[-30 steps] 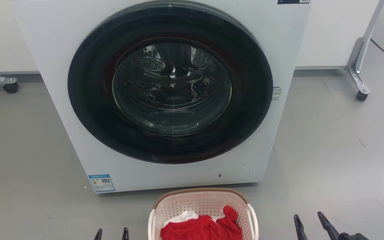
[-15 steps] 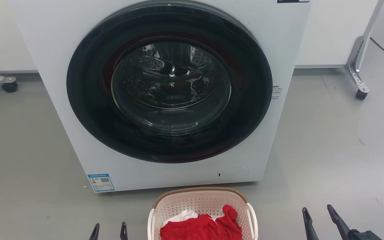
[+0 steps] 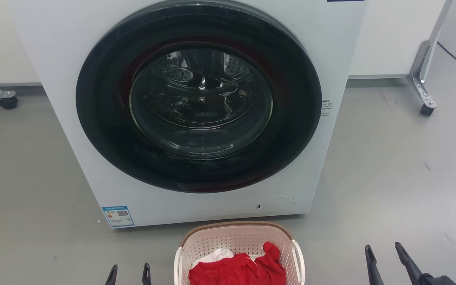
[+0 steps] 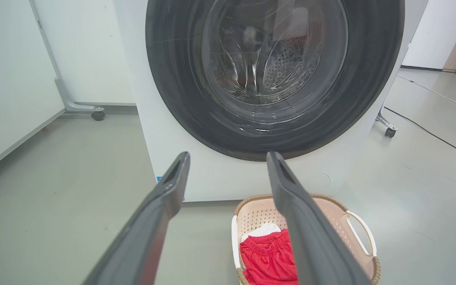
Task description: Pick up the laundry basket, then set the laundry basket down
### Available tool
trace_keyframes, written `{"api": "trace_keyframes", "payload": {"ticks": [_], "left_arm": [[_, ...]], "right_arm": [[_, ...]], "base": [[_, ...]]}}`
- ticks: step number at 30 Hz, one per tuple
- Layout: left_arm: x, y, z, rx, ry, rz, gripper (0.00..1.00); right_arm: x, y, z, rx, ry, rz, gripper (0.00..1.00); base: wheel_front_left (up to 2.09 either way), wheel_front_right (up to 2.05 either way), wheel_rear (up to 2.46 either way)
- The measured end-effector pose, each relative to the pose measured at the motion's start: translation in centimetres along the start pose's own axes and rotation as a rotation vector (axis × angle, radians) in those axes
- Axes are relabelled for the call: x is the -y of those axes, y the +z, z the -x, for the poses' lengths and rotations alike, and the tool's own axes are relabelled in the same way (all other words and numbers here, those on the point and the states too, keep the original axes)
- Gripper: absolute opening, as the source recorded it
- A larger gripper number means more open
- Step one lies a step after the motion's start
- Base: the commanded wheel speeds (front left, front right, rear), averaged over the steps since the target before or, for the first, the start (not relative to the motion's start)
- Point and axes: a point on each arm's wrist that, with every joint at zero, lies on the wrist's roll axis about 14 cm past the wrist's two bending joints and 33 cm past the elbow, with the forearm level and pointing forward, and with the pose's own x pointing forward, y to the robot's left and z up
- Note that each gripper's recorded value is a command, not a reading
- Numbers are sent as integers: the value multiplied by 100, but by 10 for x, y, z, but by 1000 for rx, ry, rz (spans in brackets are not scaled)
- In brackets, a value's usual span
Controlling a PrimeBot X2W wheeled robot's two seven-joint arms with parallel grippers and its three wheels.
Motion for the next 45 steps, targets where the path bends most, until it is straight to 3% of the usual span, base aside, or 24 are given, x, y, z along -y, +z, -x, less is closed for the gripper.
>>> {"api": "trace_keyframes", "payload": {"ticks": [8,9,20,45], "left_arm": [[0,1,0,3,-1,-4,100],[1,1,0,2,-3,-3,0],[-8,-21,7,-76,25,37,0],[-29,-26,-2,-152,112,447,0]], "right_arm": [[0,0,2,4,-7,3,100],[1,1,2,4,-8,3,0],[2,-24,9,-83,-41,-73,0],[19,-31,-2,-150,-140,-493,0]], "base": [[0,0,0],[0,0,0],[0,0,0],[0,0,0]]}}
